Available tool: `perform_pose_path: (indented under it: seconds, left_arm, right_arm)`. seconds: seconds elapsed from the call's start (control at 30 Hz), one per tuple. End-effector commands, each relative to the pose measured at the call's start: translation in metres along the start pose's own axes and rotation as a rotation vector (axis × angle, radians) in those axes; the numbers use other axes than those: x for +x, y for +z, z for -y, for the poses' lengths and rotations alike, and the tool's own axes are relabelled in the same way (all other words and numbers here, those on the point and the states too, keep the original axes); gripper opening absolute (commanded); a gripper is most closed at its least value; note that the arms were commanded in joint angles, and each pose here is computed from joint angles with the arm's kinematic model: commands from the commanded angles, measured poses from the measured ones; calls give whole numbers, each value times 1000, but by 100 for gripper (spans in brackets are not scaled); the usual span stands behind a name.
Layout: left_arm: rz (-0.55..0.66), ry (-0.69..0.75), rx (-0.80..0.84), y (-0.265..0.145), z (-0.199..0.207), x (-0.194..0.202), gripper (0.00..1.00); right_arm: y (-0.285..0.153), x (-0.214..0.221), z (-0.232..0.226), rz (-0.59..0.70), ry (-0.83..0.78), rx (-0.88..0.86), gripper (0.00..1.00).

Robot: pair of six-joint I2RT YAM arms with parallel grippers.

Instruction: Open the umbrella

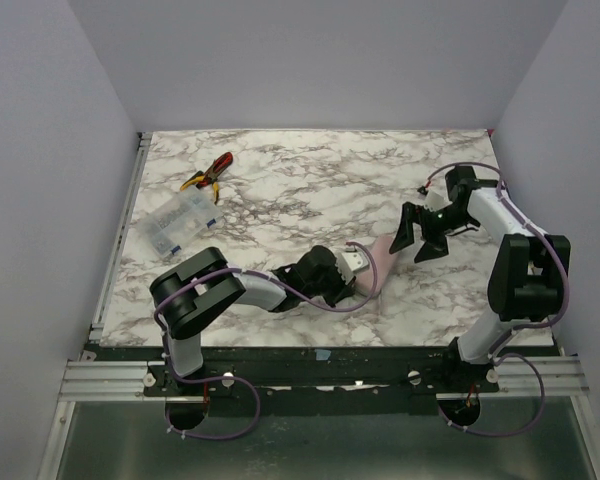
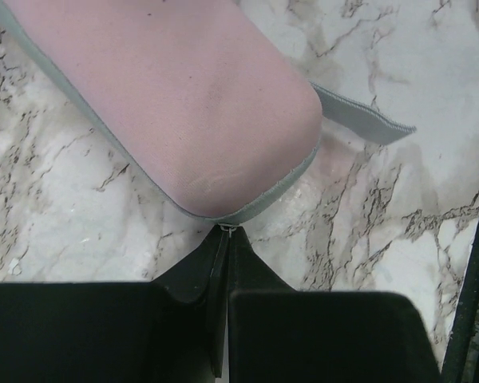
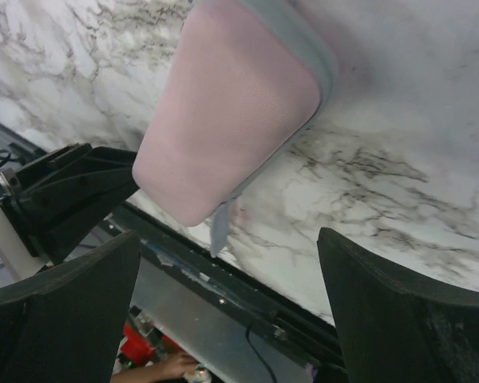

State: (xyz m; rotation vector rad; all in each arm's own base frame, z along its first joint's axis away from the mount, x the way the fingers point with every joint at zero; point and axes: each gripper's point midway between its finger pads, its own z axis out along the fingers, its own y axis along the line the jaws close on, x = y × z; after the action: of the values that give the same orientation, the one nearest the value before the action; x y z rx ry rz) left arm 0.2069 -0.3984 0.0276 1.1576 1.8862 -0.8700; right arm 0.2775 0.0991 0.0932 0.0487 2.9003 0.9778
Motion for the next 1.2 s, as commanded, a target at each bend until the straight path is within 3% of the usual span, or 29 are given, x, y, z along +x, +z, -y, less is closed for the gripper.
perform_pose_path:
  seconds: [0.0,0.17,0.3,0.47,0.7,0.93,1.17]
  left_arm:
    - [19,29,32,12,14,-10,0]
    - [18,45,41,18,19,-13,0]
    - [11,57,35,17,17,-10,0]
    - [5,57,31,12,16,-9,0]
    - [-12,64,-22,2,-7,-2,0]
    - [-21,85,-42,-12,-27,0,0]
    - [-11,108,-57,-4,-45,-8,0]
  right_arm:
    - [20,-11,-17,24,19,-126,92]
    - [42,-7,-21,7,-23,-129,86]
    - [52,-2,-7,-13,-27,-85,72]
    - [57,-4,5,-18,-92,-50,45]
    - [61,-3,19,-49,-202,-20,23]
    - [62,-2,28,-56,-276,6,10]
    - [65,10,11,-104,-395,-72,8]
